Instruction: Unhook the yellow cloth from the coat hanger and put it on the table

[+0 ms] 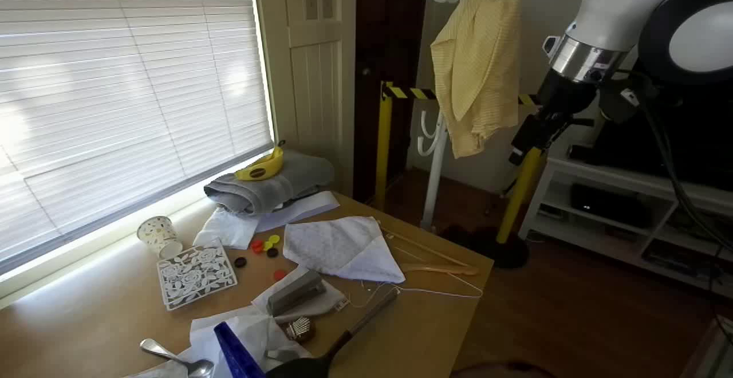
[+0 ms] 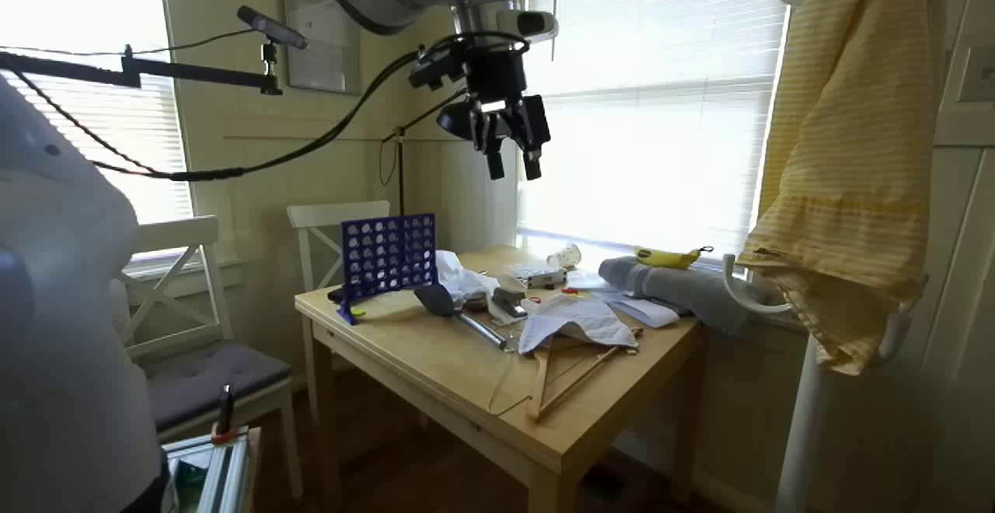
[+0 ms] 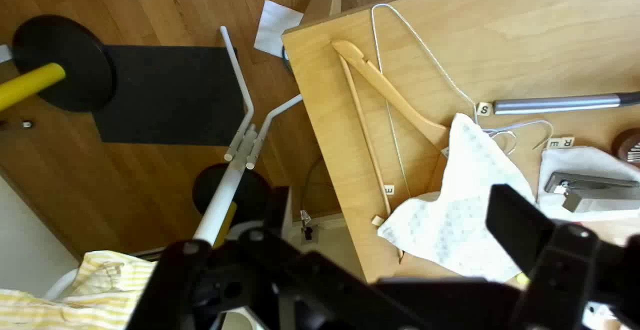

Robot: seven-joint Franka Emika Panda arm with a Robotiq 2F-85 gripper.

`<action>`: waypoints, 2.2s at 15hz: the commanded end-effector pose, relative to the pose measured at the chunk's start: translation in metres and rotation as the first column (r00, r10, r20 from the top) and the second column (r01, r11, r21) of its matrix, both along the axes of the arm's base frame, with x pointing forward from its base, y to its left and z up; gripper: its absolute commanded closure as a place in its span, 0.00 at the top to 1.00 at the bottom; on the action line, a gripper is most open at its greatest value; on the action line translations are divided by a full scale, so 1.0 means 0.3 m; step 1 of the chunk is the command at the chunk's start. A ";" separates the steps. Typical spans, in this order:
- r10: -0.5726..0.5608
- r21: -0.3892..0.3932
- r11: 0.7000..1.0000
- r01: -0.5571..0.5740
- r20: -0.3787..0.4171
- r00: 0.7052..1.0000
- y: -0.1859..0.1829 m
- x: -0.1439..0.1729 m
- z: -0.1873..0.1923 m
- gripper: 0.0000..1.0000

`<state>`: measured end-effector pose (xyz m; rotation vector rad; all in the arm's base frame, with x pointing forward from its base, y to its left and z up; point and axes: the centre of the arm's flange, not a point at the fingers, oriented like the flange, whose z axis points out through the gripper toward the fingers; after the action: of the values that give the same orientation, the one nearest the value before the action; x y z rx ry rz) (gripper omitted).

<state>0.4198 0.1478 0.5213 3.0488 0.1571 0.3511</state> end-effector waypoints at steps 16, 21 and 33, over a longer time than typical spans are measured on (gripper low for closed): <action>0.000 0.000 1.000 0.000 0.000 1.000 0.000 0.000 0.000 1.00; 0.000 0.000 1.000 0.000 0.000 1.000 0.000 0.000 0.000 1.00; -0.084 0.008 0.996 0.084 0.074 0.994 -0.101 0.022 0.042 1.00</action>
<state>0.4217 0.1426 0.5224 3.0500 0.1253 0.3595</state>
